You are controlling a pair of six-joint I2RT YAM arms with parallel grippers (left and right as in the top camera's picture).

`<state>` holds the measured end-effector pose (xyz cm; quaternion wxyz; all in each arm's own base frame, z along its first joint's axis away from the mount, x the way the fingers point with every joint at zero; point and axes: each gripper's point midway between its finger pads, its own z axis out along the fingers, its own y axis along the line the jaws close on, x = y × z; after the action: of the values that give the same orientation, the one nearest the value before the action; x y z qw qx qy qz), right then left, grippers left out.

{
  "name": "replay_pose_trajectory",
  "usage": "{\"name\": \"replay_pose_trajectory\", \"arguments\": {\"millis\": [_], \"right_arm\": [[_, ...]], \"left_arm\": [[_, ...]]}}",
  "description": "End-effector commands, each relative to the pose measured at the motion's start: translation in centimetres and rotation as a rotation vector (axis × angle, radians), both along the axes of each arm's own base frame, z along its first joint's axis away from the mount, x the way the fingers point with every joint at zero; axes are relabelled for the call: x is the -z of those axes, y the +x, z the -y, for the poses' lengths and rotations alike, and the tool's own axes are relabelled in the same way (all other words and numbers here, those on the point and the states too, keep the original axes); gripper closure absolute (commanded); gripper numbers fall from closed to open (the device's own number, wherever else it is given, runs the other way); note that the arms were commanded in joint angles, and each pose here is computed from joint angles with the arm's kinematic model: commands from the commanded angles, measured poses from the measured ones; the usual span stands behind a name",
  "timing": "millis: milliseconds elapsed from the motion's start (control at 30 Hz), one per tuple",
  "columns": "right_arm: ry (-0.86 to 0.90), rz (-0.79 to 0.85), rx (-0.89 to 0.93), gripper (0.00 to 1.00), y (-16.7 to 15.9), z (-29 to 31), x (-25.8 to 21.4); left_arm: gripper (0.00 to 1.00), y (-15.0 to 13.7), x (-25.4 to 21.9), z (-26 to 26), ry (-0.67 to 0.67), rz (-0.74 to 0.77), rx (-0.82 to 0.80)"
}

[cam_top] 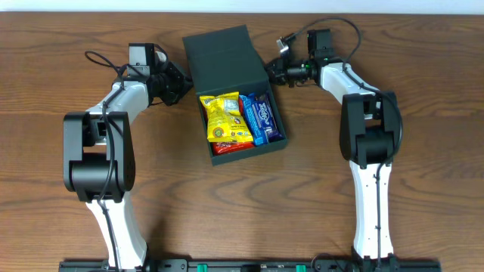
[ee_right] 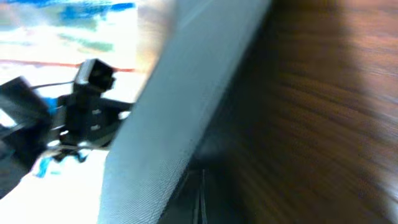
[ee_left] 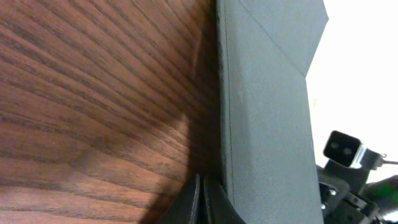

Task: Pack container
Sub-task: 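Push the lid forward with both grippers to close the box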

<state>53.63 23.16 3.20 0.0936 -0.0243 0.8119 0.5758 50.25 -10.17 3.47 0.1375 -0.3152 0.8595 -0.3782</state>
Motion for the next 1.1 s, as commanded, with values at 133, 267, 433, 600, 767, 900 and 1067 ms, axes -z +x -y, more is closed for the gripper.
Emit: {"name": "replay_pose_trajectory", "arguments": {"millis": [133, 267, 433, 600, 767, 900, 1067], "right_arm": [[0.213, 0.083, -0.170, 0.98, -1.7, -1.5, -4.4], [0.271, 0.133, -0.219, 0.98, -1.7, -1.7, -6.3], [0.321, 0.209, -0.289, 0.98, -1.7, -1.7, -9.6], [0.324, 0.269, -0.287, 0.98, -1.4, -0.8, -12.7], [0.323, 0.279, -0.269, 0.98, -1.4, 0.3, -14.1], [0.324, 0.281, -0.268, 0.98, -1.6, 0.4, -14.7], [0.325, 0.275, -0.267, 0.99, -2.0, 0.4, -15.4]], "left_arm": [[0.94, 1.3, -1.8, 1.4, -0.042, 0.094, 0.040], [0.94, 2.3, -3.5, 2.0, -0.075, 0.177, 0.071], [0.94, 2.7, -5.5, 3.0, -0.118, 0.243, 0.137], [0.94, 3.4, -8.4, 3.9, -0.150, 0.329, 0.215], [0.94, 3.9, -10.8, 4.6, -0.167, 0.404, 0.275], [0.94, 3.3, -11.9, 5.7, -0.200, 0.435, 0.344], [0.94, 2.0, -12.5, 7.8, -0.240, 0.456, 0.435]]}}
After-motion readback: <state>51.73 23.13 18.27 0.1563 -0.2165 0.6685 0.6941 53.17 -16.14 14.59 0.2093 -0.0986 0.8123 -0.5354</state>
